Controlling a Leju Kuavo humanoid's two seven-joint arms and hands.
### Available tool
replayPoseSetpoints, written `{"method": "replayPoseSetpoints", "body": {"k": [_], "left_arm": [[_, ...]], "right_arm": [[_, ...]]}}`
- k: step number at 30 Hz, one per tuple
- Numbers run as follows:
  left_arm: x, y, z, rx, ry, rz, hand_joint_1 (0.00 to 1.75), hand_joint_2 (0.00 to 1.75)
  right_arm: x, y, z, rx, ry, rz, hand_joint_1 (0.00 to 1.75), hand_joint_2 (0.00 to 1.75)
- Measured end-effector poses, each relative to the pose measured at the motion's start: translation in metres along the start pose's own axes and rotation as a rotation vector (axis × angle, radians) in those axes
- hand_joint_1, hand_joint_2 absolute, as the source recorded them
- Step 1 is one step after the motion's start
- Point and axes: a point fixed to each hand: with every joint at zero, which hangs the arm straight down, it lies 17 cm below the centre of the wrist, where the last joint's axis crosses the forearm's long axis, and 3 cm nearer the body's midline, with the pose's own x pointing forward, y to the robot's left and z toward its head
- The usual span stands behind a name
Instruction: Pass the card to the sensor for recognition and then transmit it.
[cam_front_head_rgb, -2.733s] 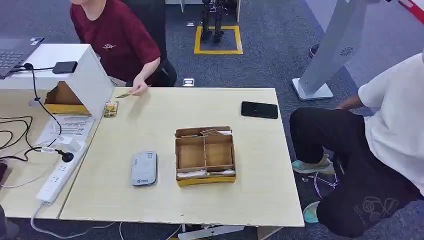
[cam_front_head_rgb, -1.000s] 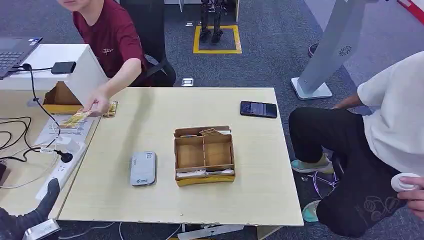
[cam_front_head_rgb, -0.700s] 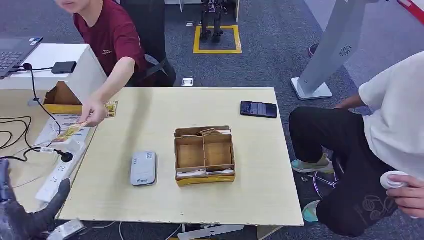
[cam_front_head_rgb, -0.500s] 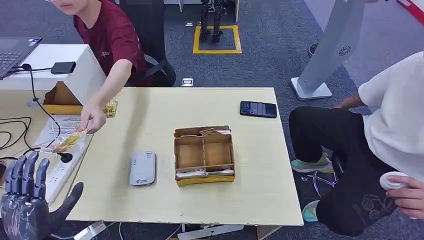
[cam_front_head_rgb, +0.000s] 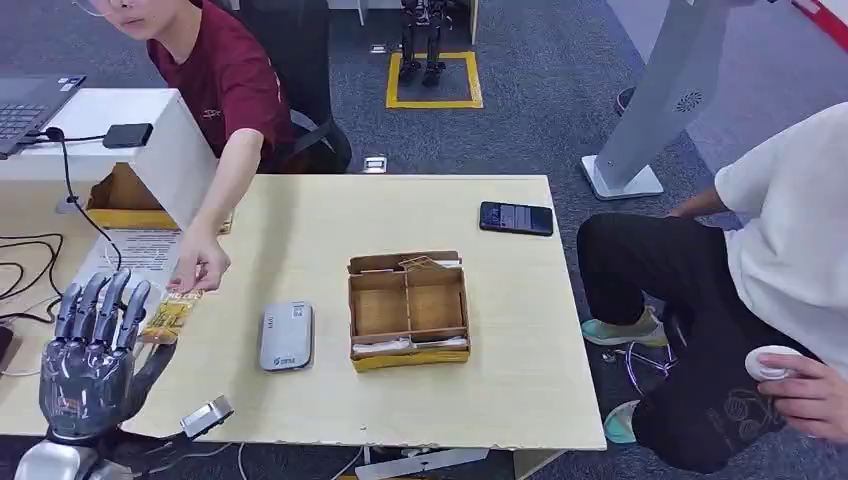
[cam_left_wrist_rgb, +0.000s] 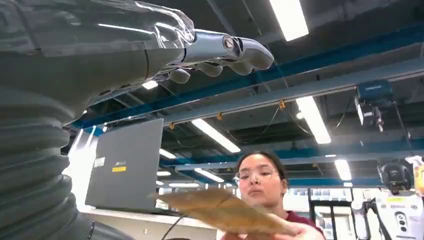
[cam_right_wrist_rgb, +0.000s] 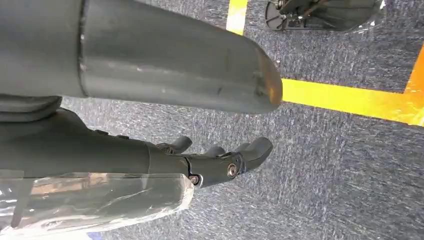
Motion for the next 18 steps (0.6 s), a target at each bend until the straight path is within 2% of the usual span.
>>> {"method": "replayPoseSetpoints", "body": {"k": [18], "left_arm": [[-0.005, -0.036, 0.003, -0.059, 0.029, 0.039, 0.00, 1.75]], "right_arm": [[0.003, 0.000, 0.000, 0.003, -0.021, 0.015, 0.00, 0.00]]}}
